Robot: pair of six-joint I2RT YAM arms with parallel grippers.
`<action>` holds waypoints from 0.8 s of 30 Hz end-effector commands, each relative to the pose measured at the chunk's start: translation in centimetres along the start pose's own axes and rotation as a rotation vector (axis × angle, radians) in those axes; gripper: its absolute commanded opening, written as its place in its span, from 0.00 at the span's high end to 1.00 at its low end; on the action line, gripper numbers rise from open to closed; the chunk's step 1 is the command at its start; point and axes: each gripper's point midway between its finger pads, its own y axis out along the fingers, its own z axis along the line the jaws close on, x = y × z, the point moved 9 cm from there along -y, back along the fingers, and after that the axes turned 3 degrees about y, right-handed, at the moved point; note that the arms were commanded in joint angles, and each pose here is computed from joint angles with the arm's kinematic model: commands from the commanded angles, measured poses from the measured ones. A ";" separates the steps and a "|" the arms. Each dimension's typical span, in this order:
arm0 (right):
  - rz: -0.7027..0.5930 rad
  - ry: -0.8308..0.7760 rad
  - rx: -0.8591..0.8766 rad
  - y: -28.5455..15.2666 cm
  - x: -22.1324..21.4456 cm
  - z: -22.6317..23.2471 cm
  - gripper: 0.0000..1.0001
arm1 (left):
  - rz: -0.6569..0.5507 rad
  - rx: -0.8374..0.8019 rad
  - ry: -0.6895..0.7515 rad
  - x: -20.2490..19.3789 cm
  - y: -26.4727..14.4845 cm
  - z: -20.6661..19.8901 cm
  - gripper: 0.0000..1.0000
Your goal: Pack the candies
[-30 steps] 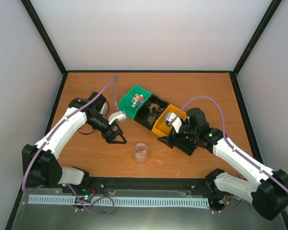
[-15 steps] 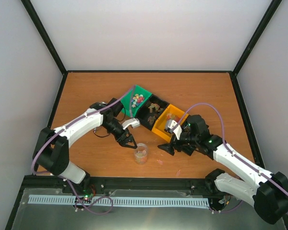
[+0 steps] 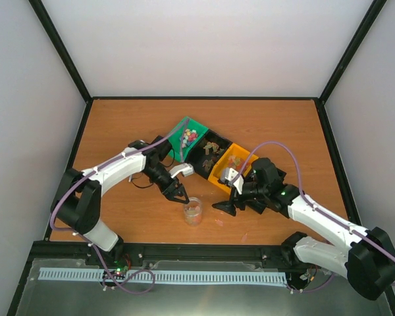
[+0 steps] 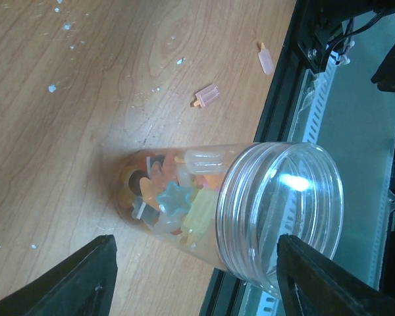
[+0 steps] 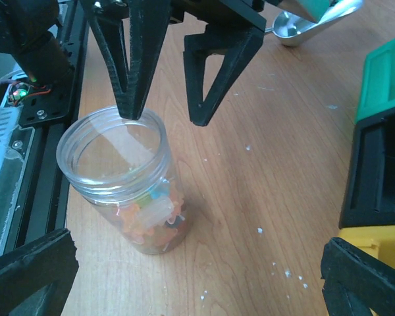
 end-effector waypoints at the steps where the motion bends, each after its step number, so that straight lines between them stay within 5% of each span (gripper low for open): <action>1: -0.023 -0.044 0.036 0.6 0.0 0.4 0.00 | 0.021 0.072 0.092 0.0 -0.6 -0.5 0.32; 9: -0.033 -0.034 0.050 1.6 -0.9 1.1 0.00 | -0.024 0.158 0.159 1.1 -1.8 -1.7 0.20; 13: -0.038 -0.044 0.072 2.2 -1.6 1.8 0.00 | -0.063 0.186 0.235 1.4 -2.1 -3.0 0.01; 24: -0.022 -0.059 0.108 4.0 -3.5 2.1 0.00 | 0.004 0.245 0.288 1.7 1.0 -3.2 0.00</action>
